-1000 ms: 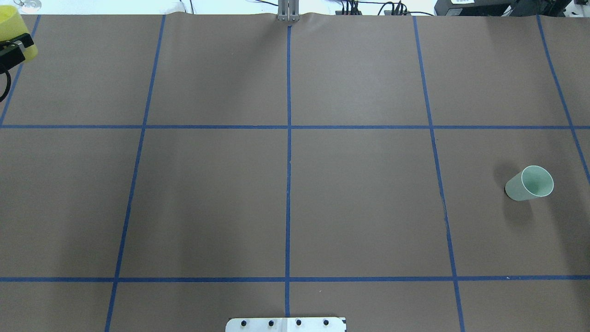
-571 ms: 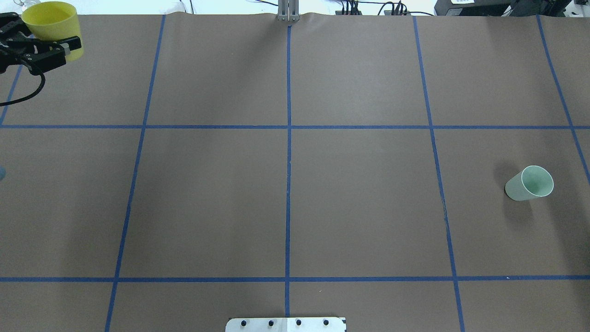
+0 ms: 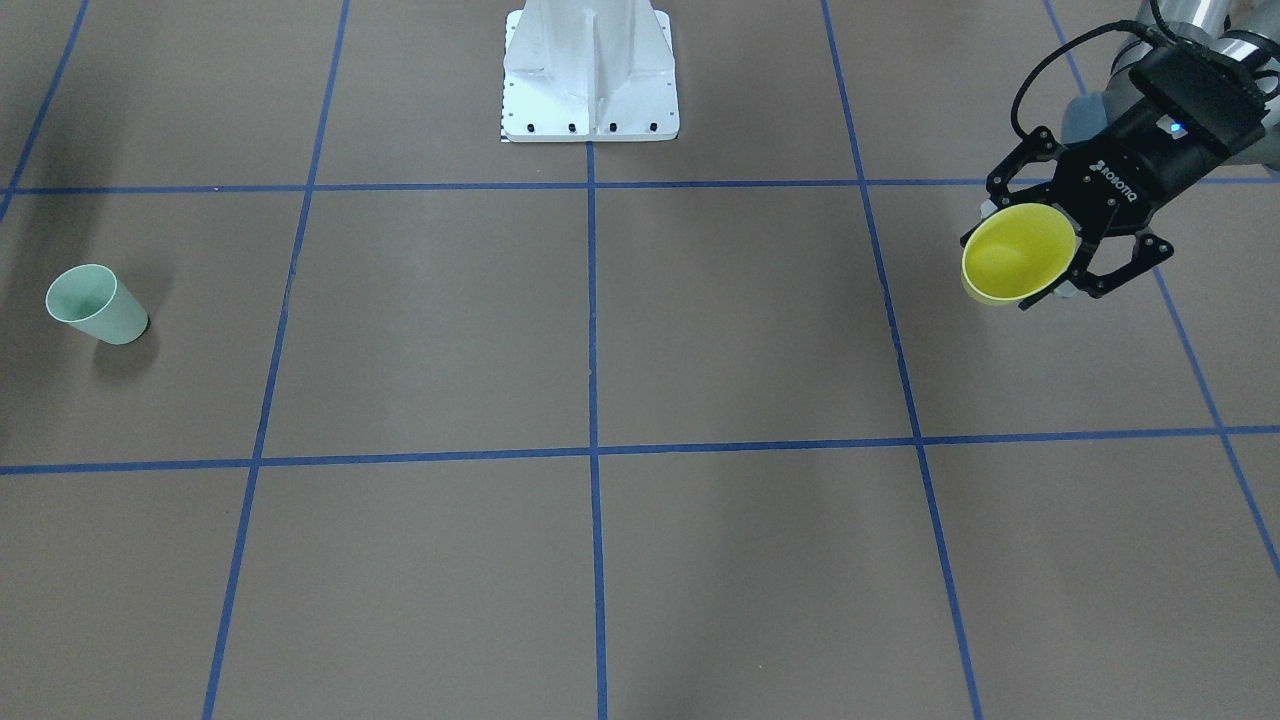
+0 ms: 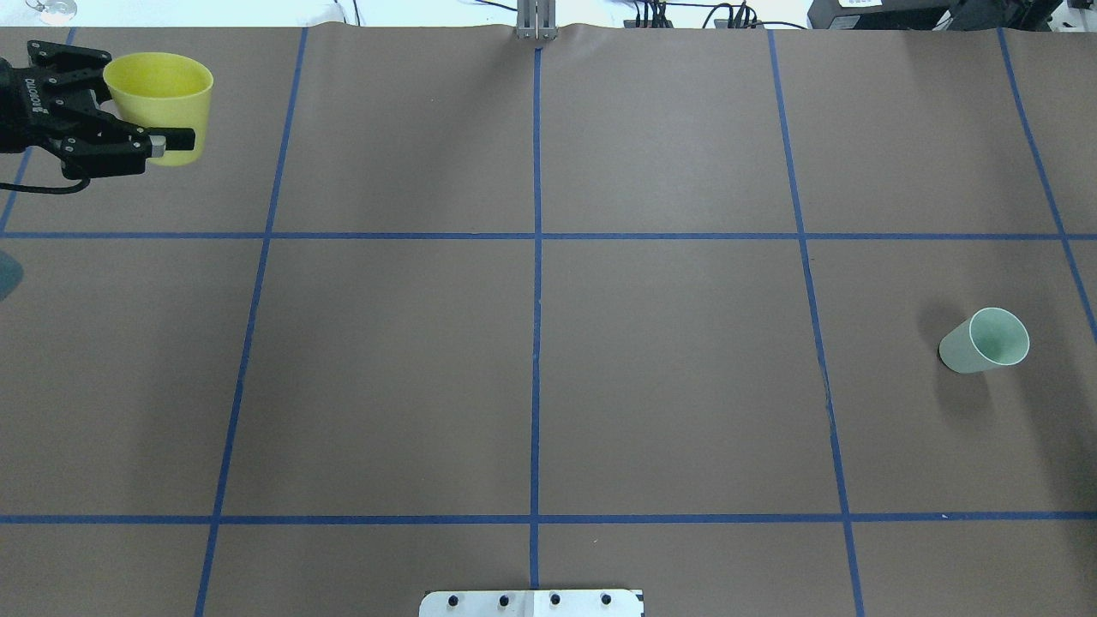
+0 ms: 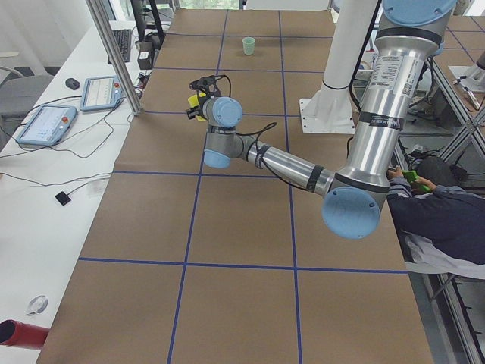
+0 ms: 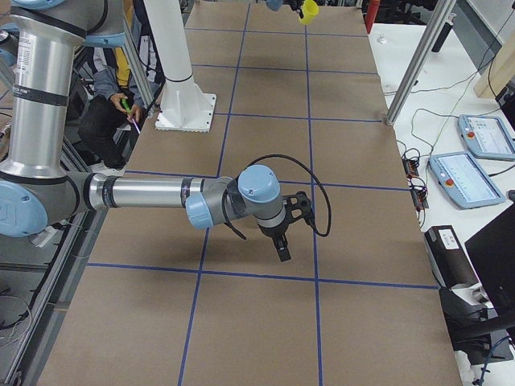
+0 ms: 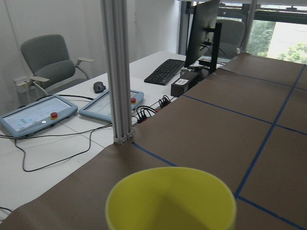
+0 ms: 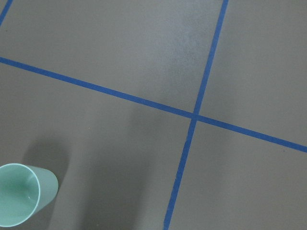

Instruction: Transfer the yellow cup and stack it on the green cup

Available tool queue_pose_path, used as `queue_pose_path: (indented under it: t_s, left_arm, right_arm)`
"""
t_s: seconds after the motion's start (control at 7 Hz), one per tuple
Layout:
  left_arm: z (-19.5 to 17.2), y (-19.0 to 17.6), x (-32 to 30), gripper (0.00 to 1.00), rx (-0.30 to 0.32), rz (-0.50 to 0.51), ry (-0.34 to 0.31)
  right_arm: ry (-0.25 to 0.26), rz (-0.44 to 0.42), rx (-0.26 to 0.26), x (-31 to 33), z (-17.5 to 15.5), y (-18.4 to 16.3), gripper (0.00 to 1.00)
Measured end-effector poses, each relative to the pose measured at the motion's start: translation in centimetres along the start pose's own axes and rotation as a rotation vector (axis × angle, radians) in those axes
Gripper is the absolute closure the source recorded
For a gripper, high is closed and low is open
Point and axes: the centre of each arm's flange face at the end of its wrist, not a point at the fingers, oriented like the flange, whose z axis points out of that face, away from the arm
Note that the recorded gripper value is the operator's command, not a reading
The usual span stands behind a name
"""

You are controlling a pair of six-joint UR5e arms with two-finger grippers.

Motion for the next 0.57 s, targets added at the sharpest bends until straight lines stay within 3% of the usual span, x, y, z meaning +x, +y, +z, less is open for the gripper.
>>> queue_pose_path:
  t_s: [0.29, 0.57]
  left_arm:
    - [0.9, -2.6, 1.7, 0.85, -0.022, 0.098, 0.153]
    - [1.6, -3.7, 2.3, 0.85, -0.021, 0.161, 0.204]
  right_arm:
    - [-0.07, -0.012, 0.043, -1.7, -1.1, -3.5, 0.0]
    - [-0.171, 0.065, 0.09, -5.0, -3.3, -8.8, 0.0]
